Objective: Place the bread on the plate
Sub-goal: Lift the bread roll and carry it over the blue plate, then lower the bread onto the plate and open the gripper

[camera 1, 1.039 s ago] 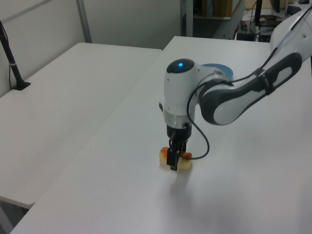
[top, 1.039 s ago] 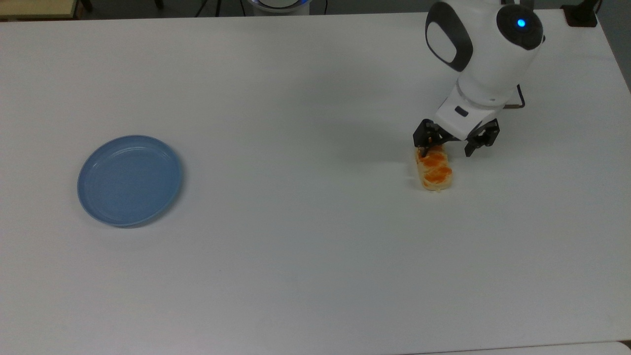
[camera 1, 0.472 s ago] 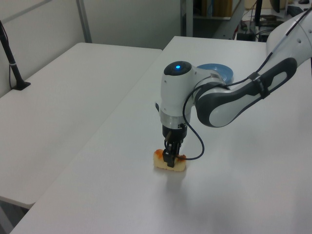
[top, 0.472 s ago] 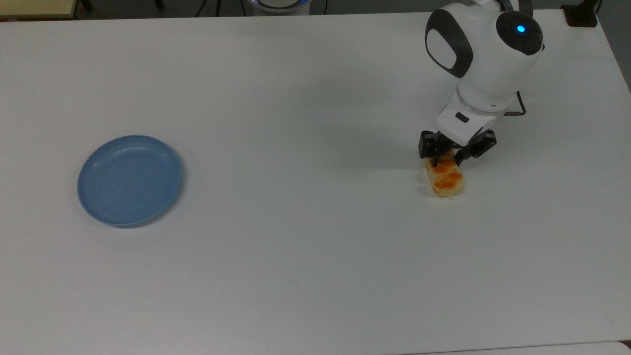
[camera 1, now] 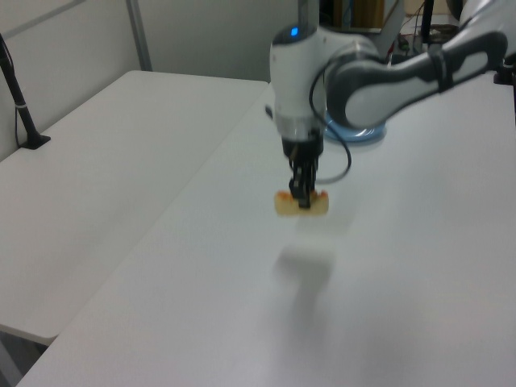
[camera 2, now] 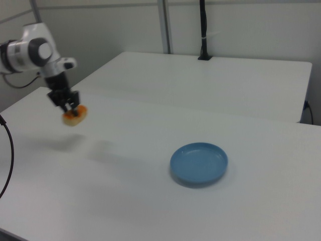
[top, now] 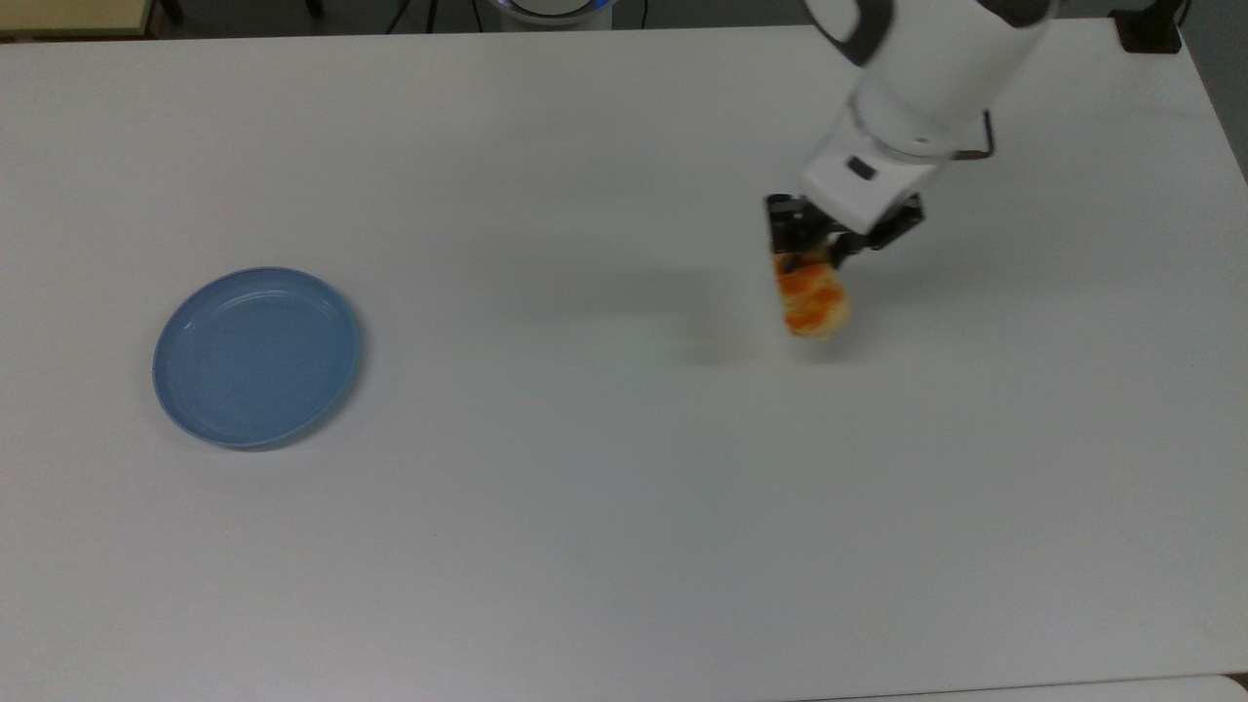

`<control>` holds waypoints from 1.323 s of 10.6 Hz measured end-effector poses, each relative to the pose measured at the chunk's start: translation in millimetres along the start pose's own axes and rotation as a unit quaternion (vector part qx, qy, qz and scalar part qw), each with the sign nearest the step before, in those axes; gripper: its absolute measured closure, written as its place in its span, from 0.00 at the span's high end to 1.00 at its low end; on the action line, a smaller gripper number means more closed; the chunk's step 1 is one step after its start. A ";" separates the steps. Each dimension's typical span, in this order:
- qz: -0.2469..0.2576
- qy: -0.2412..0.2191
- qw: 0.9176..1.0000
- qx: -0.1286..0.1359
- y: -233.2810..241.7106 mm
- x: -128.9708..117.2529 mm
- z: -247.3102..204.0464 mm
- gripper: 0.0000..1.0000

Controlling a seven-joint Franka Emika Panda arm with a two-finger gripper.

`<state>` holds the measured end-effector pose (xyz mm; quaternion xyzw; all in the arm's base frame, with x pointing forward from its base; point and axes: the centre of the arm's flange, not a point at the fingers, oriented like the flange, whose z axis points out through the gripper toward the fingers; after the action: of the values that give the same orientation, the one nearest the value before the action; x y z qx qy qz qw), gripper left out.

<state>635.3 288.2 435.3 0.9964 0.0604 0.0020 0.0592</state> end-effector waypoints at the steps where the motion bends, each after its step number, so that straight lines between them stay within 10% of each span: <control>1: 0.003 0.011 1.000 -0.011 54.0 9.6 -15.3 0.44; 8: 0.083 0.028 0.993 -0.080 447.0 -2.2 39.0 0.46; 14: 0.085 0.007 0.991 -0.099 482.1 1.5 148.2 0.58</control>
<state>696.3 -204.2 345.1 0.9872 -0.0248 0.0203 0.1564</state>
